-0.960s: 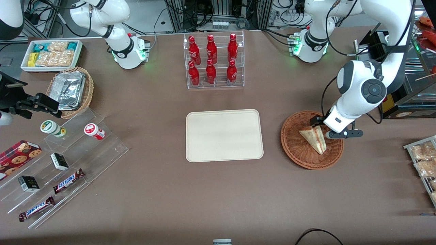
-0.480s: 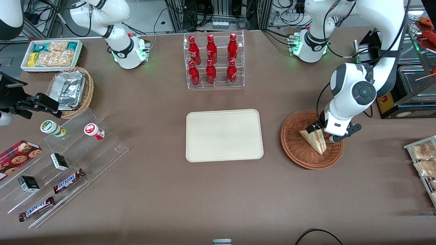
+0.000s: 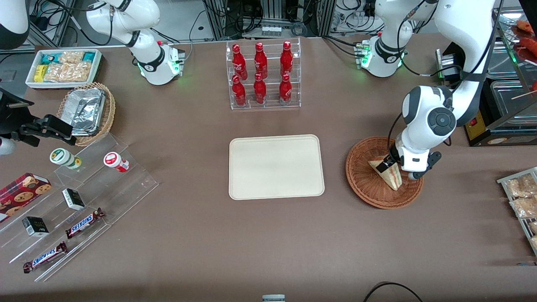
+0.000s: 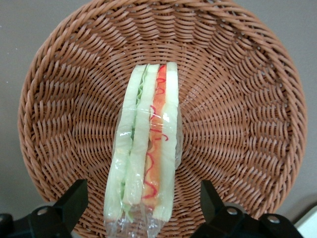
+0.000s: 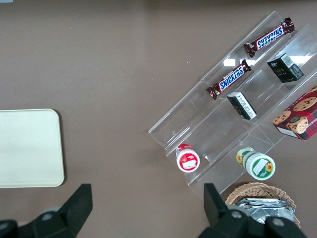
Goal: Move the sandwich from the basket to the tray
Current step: 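Lower the left gripper and close it on the sandwich, then lift the sandwich and carry it over the cream tray, then lower the sandwich onto the tray and open the left gripper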
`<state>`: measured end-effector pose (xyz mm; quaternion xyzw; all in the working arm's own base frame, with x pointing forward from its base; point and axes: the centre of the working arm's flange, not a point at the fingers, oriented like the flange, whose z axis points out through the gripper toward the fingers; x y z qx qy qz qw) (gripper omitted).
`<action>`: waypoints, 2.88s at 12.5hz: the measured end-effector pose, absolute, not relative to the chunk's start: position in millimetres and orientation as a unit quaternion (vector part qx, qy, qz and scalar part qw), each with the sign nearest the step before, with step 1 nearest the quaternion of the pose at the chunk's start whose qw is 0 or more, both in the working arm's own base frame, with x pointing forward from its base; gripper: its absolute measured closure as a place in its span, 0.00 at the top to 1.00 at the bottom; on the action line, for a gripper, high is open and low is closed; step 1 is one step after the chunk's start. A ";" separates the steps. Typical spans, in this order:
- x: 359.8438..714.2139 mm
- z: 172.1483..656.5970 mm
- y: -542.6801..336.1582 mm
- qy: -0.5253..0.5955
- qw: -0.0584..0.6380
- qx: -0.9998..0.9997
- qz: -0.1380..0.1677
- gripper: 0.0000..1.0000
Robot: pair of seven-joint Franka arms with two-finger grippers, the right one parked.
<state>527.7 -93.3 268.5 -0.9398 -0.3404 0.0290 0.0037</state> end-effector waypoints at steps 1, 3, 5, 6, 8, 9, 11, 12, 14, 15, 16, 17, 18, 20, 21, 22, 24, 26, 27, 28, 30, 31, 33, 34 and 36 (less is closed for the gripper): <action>527.3 265.3 -93.3 -0.341 0.005 -0.940 0.032 0.99; 526.4 258.5 -92.9 -0.341 0.008 -0.939 0.038 0.94; 526.0 255.8 -92.7 -0.342 0.009 -0.939 0.040 0.72; 525.8 256.2 -92.7 -0.339 0.009 -0.940 0.041 0.59; 528.4 264.5 -93.0 -0.330 0.013 -0.943 0.049 0.37; 533.0 274.7 -94.1 -0.326 0.017 -0.944 0.055 0.30; 545.3 306.0 -106.8 -0.311 0.026 -0.947 0.073 0.25; 549.9 323.1 -121.2 -0.299 0.028 -0.950 0.080 0.23; 552.0 346.8 -156.8 -0.269 0.027 -0.959 0.085 0.21; 549.6 350.3 -177.2 -0.252 0.024 -0.964 0.085 0.21; 546.6 349.6 -197.6 -0.234 0.020 -0.968 0.086 0.21; 543.4 346.7 -218.6 -0.216 0.016 -0.972 0.090 0.21; 540.3 343.3 -239.5 -0.198 0.012 -0.976 0.095 0.21; 533.9 338.4 -280.3 -0.160 0.011 -0.983 0.094 0.21; 530.6 337.5 -301.1 -0.149 0.017 -0.985 0.086 0.21; 526.9 337.2 -322.7 -0.147 0.025 -0.986 0.073 0.18; 514.8 333.9 -375.1 -0.151 0.036 -0.987 0.047 0.15; 501.2 323.8 -424.7 -0.153 0.039 -0.987 0.032 0.15; 496.8 317.5 -443.5 -0.149 0.035 -0.988 0.034 0.15; 495.9 311.1 -456.1 -0.145 0.031 -0.988 0.038 0.15; 500.6 301.2 -469.8 -0.142 0.022 -0.989 0.046 0.15; 502.5 297.3 -473.7 -0.140 0.020 -0.989 0.048 0.15; 502.0 289.4 -477.4 -0.126 0.019 -0.990 0.054 0.15; 500.2 285.9 -479.2 -0.120 0.020 -0.991 0.057 0.15; 494.5 278.8 -484.6 -0.112 0.023 -0.992 0.062 0.15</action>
